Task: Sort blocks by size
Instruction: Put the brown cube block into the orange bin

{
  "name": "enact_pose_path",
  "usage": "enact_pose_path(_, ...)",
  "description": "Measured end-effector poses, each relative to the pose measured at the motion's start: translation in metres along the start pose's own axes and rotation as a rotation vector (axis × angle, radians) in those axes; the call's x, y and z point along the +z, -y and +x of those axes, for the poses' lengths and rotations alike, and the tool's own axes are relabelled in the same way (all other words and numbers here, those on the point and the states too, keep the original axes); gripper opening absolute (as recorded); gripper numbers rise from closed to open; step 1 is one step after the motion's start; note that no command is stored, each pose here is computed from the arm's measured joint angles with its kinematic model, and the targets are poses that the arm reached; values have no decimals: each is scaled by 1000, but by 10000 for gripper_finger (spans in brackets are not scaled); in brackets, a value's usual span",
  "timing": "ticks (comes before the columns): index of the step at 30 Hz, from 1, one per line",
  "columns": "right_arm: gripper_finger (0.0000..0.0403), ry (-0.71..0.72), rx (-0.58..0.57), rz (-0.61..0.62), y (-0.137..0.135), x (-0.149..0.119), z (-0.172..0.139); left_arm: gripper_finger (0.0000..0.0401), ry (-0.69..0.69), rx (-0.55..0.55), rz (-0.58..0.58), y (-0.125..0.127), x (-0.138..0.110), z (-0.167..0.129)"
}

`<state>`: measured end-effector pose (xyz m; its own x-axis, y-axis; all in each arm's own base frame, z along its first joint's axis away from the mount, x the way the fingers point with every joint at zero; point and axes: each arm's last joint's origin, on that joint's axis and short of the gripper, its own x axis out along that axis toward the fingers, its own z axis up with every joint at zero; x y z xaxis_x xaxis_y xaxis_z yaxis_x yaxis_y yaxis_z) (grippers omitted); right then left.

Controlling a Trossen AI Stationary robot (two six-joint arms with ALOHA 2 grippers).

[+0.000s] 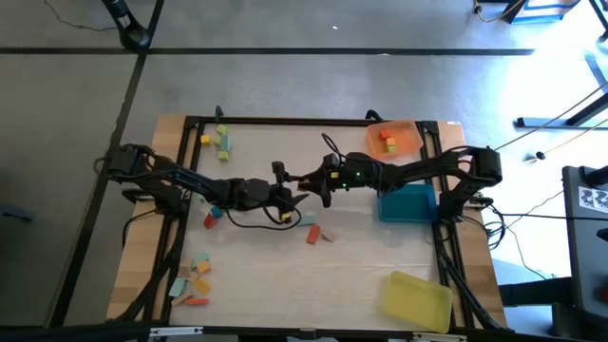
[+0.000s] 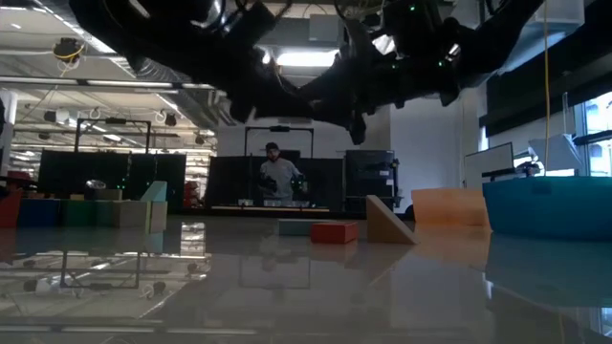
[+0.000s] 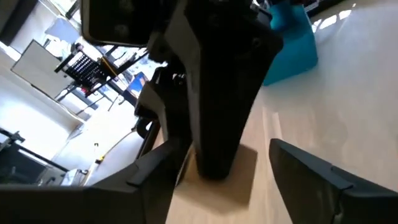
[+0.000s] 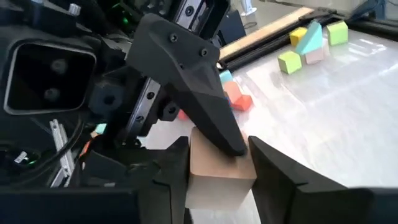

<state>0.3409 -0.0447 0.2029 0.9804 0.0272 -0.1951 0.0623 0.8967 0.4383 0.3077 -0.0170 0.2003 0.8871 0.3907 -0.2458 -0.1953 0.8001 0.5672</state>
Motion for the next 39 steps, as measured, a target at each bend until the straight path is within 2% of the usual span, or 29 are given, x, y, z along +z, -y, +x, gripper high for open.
enact_pose_path(7, 133, -10, -79, -92, -12, 22, -26, 244, -60, -30, -139, -15, 13, -36)
enact_pose_path(14, 134, -76, -322, -165, -8, 45, -75, 244, -241, -82, -330, -21, 2, -64)
enact_pose_path(18, 133, -131, -547, -183, 9, 53, -106, 244, -329, -90, -381, -19, -6, -70)
enact_pose_path(22, 138, -217, -797, -173, 38, 54, -129, 244, -366, -84, -419, -15, -13, -70)
enact_pose_path(26, 135, -298, -957, -98, 71, 54, -148, 244, -390, -79, -443, -12, -21, -71)
enact_pose_path(29, 134, -341, -1030, -40, 92, 51, -157, 244, -405, -77, -453, -10, -25, -72)
enact_pose_path(39, 173, -445, -1110, 100, 135, 35, -159, 244, -406, -77, -454, -10, -26, -72)
